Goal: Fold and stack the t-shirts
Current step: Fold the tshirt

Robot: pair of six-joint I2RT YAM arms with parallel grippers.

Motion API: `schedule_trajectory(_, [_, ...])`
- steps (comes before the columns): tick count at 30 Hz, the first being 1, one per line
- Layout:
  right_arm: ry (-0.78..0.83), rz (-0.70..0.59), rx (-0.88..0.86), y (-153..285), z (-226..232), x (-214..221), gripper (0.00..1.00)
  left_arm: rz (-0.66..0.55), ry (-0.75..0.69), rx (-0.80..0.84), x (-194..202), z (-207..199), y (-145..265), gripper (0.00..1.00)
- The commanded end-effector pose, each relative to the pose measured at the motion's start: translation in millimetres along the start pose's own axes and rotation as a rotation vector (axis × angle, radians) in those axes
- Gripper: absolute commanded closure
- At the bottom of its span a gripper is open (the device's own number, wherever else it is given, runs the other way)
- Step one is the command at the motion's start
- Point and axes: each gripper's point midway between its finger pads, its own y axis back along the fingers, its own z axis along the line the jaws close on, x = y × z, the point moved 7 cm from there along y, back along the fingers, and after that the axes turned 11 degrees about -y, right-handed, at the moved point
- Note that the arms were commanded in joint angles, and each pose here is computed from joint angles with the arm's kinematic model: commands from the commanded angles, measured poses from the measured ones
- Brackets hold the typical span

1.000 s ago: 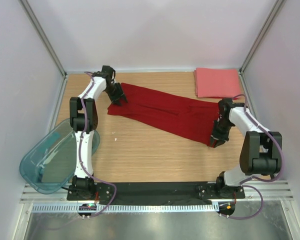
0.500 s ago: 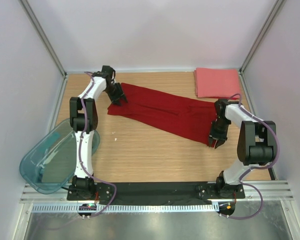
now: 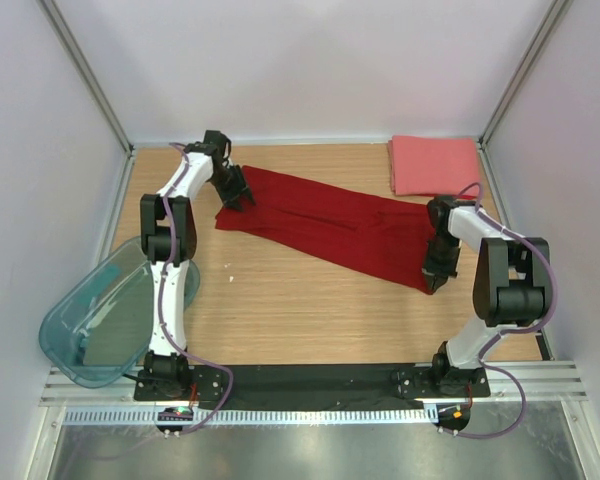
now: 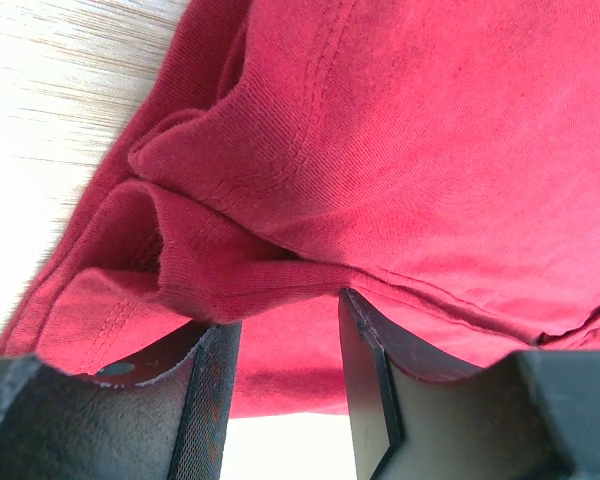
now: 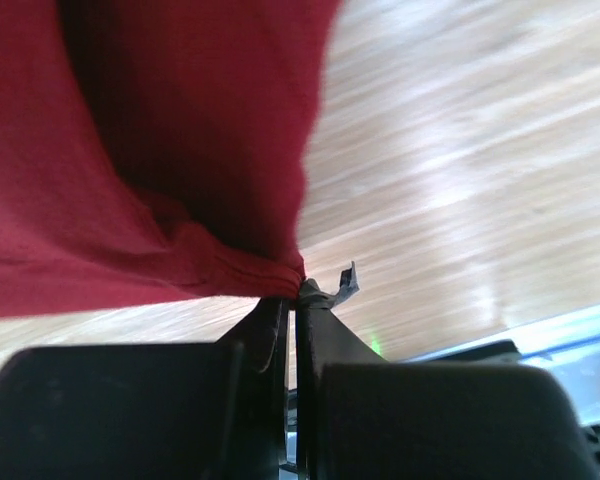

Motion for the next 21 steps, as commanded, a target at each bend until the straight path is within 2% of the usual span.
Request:
schedule_trajectory(1, [-0.059, -0.116, 0.193, 13.1, -15.0, -12.2, 0.99, 0.003, -0.001, -0.086, -2.4, 20.7, -21.6, 0.55])
schedule_trajectory(5, [-0.098, -0.244, 0.364, 19.5, -21.5, -15.6, 0.99, 0.008, 0.018, -0.094, -3.7, 30.5, -24.4, 0.55])
schedule_trajectory(16, [-0.087, -0.147, 0.357, -8.2, -17.2, 0.8, 0.97, -0.013, -0.009, -0.077, -10.4, 29.0, -15.0, 0.54])
schedule_trajectory(21, [-0.056, -0.169, 0.284, 10.7, -8.7, -11.1, 0.71, -0.075, -0.036, -0.071, -16.4, 18.1, 17.4, 0.48])
